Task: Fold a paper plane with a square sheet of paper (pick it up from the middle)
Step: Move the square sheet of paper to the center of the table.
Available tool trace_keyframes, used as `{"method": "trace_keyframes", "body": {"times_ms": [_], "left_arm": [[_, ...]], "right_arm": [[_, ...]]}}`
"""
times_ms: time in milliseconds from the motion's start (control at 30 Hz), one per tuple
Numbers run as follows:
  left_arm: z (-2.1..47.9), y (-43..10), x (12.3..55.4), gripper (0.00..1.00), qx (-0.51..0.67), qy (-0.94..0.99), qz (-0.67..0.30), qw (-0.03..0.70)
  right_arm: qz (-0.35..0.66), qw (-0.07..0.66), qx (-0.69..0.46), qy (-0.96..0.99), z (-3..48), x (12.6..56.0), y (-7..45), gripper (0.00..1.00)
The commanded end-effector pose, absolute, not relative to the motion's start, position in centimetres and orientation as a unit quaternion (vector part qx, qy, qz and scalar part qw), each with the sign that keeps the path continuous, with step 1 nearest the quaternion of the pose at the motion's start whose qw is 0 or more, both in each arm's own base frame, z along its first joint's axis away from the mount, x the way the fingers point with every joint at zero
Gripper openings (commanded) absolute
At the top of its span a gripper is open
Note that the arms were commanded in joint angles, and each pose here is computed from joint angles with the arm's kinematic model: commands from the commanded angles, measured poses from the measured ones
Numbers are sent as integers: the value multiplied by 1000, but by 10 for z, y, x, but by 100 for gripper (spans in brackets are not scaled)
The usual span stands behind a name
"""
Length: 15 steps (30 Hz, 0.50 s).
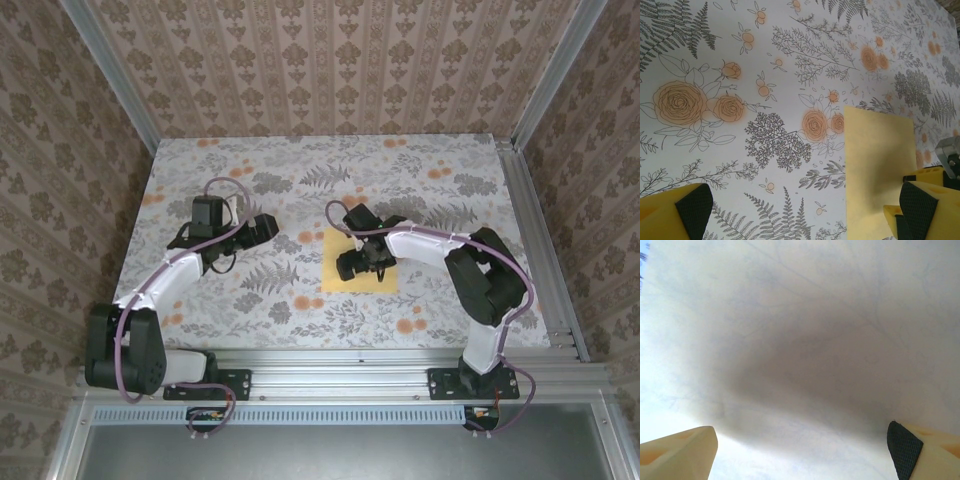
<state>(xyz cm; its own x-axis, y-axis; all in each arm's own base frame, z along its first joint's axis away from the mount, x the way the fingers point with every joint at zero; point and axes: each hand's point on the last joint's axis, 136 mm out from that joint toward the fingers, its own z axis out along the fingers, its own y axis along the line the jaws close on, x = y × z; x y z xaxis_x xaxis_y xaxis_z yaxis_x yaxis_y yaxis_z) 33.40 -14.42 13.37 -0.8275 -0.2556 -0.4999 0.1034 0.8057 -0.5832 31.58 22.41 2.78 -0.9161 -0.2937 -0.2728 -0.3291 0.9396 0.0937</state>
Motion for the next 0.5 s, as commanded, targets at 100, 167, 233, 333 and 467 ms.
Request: {"method": "trace_keyframes", "body": {"times_ms": [100,167,233,333,467], "left_arm": [[142,-147,330,100,-33,905,-303,296],[141,-147,330,100,-34,906,-303,295],[141,-148,330,100,-33,906,-304,294],[142,-150,332,100,-31,904,-308,293],[141,-152,332,100,-22,906,-310,288]], "right_arm": [[26,162,-61,985,77,330,206,92],[40,156,2,987,77,328,206,94],[62,161,52,984,77,327,213,94],[69,181,103,976,77,334,213,94],[16,184,105,977,71,345,205,96]]}}
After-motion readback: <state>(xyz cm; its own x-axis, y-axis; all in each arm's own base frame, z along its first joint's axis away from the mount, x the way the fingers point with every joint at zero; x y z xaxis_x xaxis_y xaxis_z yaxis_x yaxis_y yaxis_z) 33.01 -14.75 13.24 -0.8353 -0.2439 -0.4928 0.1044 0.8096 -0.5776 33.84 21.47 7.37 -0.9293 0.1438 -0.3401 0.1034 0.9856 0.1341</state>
